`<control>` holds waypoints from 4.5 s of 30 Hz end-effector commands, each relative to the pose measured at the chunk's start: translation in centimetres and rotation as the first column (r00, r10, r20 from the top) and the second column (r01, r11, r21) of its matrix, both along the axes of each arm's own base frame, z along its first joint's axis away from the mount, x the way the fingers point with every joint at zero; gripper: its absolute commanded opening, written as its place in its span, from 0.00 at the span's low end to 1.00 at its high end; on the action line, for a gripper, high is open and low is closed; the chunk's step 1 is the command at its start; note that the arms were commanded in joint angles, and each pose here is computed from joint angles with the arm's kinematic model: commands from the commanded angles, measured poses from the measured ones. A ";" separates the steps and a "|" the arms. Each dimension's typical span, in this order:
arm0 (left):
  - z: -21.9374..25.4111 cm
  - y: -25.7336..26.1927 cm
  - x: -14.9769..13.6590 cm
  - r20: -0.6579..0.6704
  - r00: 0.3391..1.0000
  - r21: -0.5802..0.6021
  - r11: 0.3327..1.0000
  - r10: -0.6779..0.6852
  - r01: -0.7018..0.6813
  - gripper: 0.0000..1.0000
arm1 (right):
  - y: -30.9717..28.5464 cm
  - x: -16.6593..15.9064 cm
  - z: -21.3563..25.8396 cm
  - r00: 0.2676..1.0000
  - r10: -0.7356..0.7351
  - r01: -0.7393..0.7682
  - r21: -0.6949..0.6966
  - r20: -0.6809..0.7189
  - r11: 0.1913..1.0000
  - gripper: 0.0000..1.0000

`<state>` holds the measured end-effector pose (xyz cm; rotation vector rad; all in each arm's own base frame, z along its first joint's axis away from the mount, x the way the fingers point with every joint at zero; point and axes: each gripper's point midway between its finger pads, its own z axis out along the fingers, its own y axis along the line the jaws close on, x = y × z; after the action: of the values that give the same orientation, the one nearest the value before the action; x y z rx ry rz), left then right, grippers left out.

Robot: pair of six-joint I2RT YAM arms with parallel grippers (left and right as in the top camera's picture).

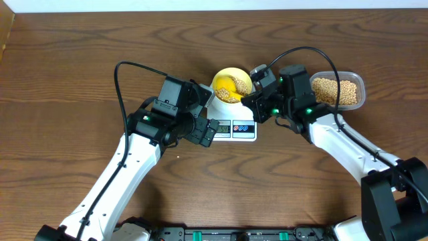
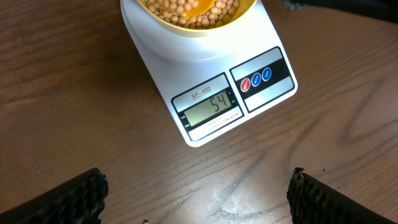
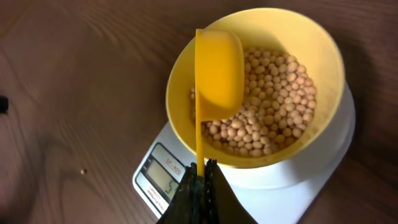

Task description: Scoop item into bowl and weigh 50g on scale

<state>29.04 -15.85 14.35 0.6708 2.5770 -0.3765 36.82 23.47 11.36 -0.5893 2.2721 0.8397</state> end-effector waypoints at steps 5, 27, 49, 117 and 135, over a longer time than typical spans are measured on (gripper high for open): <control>-0.4 0.0 -0.2 -0.012 1.000 0.004 1.000 0.006 -0.005 0.95 | -1.6 0.8 0.2 0.988 -0.086 0.100 0.106 -0.131 0.989 0.01; -0.4 0.0 -0.2 -0.012 1.000 0.004 1.000 0.006 -0.005 0.95 | -6.4 3.4 7.4 0.964 -0.216 0.258 0.341 -0.157 0.904 0.01; -0.4 0.0 -0.2 -0.012 1.000 0.004 1.000 0.006 -0.005 0.95 | -18.7 3.5 12.4 0.824 -0.485 0.567 0.439 -0.294 0.697 0.01; -0.4 0.0 -0.2 -0.012 1.000 0.004 1.000 0.006 -0.005 0.95 | -25.8 -1.8 4.7 0.875 -0.422 0.479 -0.544 0.235 0.690 0.01; -0.4 0.0 -0.2 -0.012 1.000 0.004 1.000 0.006 -0.005 0.95 | -9.1 6.2 12.7 0.898 -0.327 0.267 0.227 0.294 0.937 0.01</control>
<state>29.04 -15.86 14.36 0.6707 2.5767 -0.3765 43.80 10.14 25.68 -0.1762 1.8551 0.5904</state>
